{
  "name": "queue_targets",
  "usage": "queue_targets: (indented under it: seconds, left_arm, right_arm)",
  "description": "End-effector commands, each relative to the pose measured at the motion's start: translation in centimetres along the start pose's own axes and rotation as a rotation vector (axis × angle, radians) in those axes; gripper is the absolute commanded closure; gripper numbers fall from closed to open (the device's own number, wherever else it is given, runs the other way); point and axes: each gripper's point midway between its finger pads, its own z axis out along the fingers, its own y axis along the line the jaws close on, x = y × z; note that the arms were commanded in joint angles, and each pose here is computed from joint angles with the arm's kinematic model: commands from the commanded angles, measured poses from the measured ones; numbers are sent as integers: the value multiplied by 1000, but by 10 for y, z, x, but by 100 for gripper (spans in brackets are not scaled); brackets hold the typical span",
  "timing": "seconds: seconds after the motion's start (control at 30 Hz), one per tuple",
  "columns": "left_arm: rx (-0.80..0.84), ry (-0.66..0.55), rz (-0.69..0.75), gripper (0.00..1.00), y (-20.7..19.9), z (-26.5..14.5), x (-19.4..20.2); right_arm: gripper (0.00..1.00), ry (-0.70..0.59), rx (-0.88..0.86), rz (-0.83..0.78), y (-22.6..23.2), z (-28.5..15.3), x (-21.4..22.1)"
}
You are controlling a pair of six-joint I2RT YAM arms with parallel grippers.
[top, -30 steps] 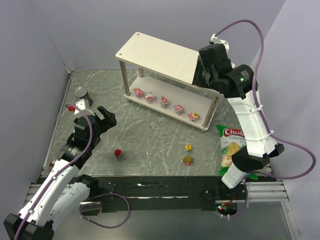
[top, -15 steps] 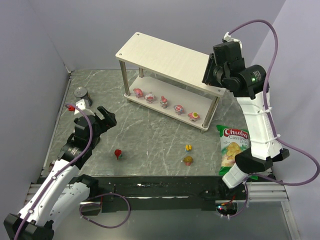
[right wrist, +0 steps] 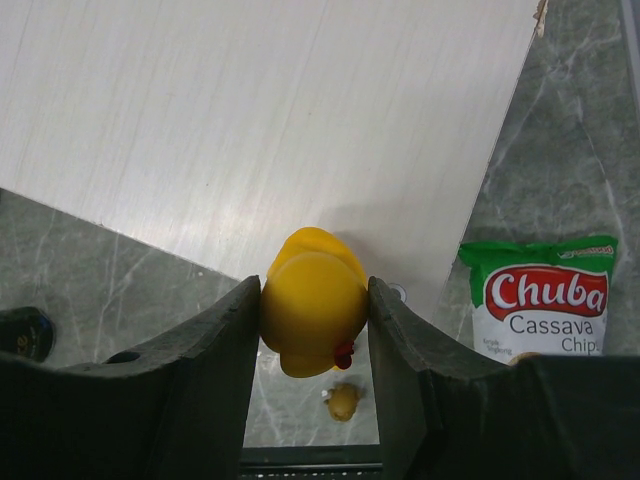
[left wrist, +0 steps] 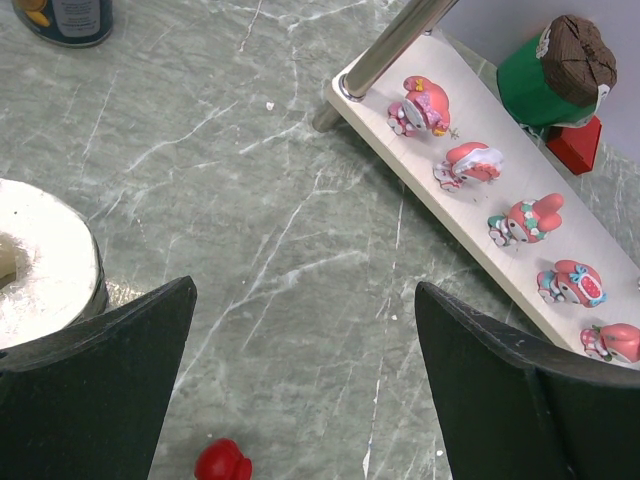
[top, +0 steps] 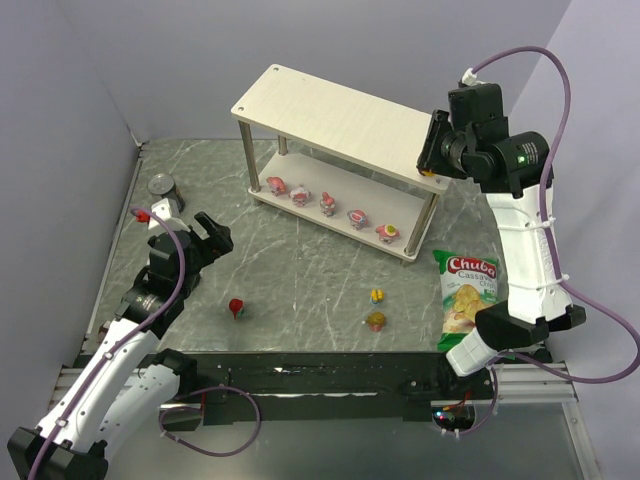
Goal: Place and organize the plastic toys onto the shelf
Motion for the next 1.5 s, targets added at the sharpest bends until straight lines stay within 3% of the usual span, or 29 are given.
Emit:
queue_targets:
  seconds: [0.0, 0.37, 0.9, 1.37, 1.47]
  left_arm:
    - [-12, -20, -6, 4, 0, 1, -6]
    - [-23, -18, -1, 4, 2, 2, -5]
    - [-27, -13, 1, 4, 2, 3, -4]
    - [-25, -19, -4, 4, 1, 2, -5]
    - [-26, -20, -4, 4, 1, 2, -5]
  right_arm:
    - [88, 168, 66, -69, -29, -21, 42]
    - [80, 207, 66, -92, -26, -7, 43]
    - [61, 251, 85, -104, -29, 6, 50]
    - [57, 221, 94, -95, -27, 12, 38]
    - [52, 218, 99, -97, -27, 12, 37]
